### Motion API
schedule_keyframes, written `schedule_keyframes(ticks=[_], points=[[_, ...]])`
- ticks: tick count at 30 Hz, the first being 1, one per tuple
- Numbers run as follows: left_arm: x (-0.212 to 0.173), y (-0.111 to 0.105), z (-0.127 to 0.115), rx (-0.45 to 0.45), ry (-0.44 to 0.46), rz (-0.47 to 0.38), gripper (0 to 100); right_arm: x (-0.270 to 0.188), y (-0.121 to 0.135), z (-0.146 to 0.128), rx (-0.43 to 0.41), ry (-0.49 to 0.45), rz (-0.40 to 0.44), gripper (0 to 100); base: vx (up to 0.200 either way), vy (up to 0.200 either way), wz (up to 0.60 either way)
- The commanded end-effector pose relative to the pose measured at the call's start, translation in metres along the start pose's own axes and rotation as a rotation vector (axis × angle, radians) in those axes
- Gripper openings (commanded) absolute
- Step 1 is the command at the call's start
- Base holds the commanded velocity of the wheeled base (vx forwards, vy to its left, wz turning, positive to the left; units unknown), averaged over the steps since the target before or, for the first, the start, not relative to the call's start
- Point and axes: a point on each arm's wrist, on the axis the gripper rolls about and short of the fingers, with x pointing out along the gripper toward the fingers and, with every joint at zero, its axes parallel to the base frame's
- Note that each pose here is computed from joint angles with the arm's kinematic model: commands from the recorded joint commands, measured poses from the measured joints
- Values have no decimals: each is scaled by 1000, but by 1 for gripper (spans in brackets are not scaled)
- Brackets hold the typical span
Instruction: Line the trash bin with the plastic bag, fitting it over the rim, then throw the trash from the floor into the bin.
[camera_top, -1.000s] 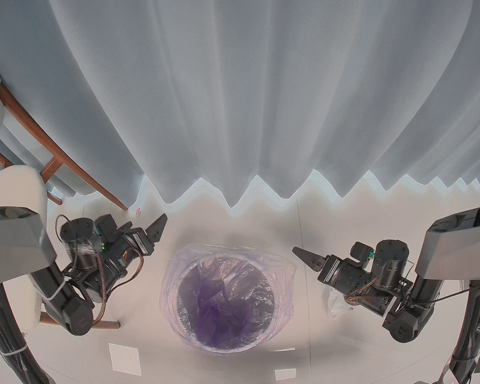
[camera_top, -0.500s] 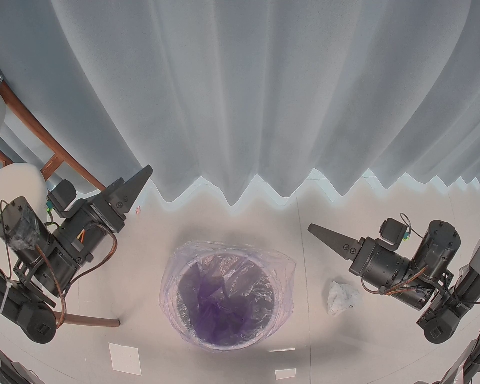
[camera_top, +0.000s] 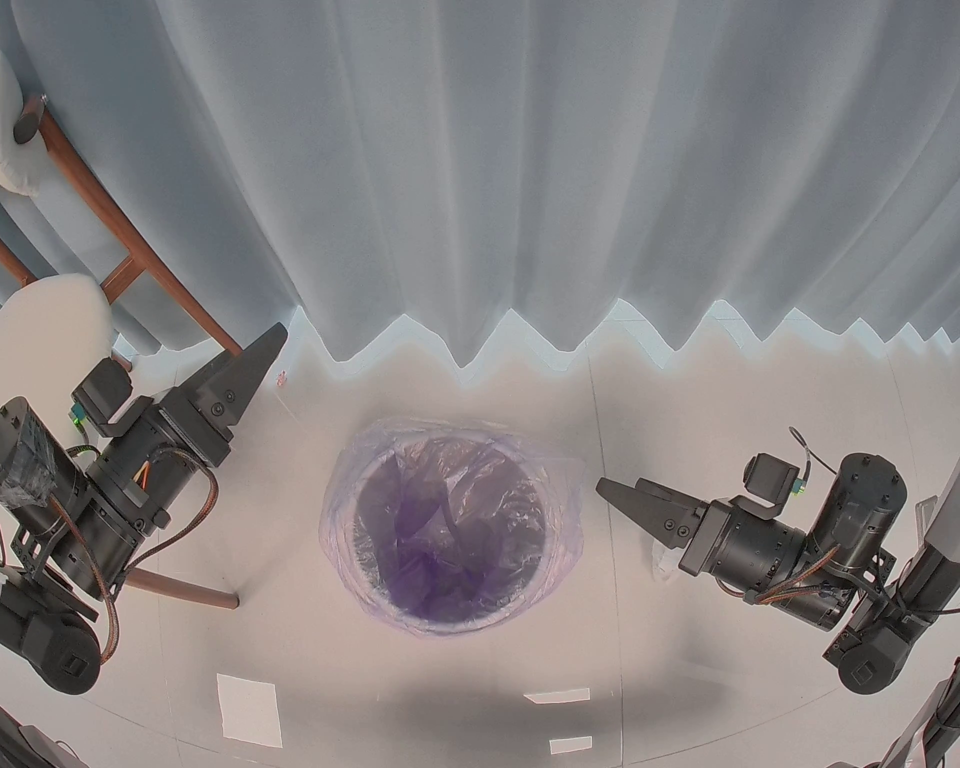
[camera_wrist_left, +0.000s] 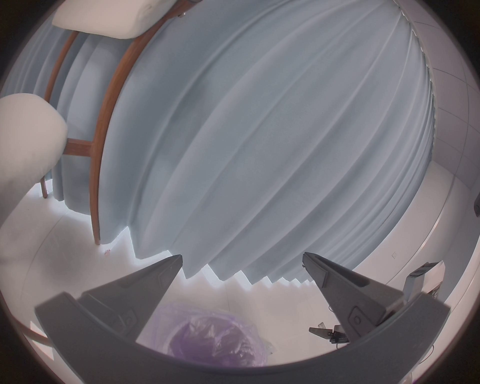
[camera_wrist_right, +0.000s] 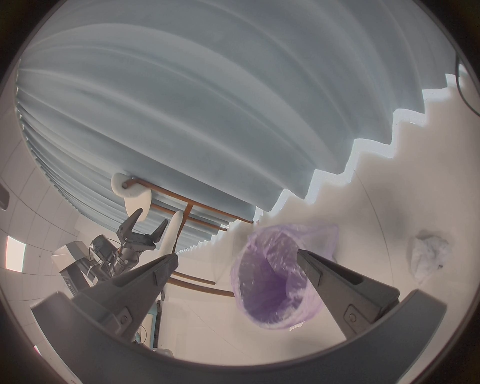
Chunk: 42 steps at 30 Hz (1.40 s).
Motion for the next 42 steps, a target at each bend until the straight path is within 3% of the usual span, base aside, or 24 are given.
schedule_keyframes(ticks=[1,7,10,13,18,24,32,42], points=[[2,3,-4,0,13,10,100,2,-3,-3,-2,2,-4,100,-200,0,0],[6,9,-8,-10,27,30,100,2,-4,-2,-2,1,-6,100,-133,0,0],[28,33,-9,-64,6,86,100,2,-4,-2,-3,1,-6,100,0,0,0],[57,64,-26,-180,5,152,100,2,-4,-2,-5,-1,-7,100,0,0,0],[59,105,-57,-250,85,259,100,1,-3,-1,-9,-14,-17,100,0,0,0],[43,110,-77,-292,232,230,100,2,-5,-2,-41,-9,-26,100,0,0,0],[35,137,-124,-335,378,307,100,2,-6,-2,-42,-8,-28,100,0,0,0],[28,152,-146,-334,441,348,100,3,-9,-4,-38,-1,-38,100,0,0,0]])
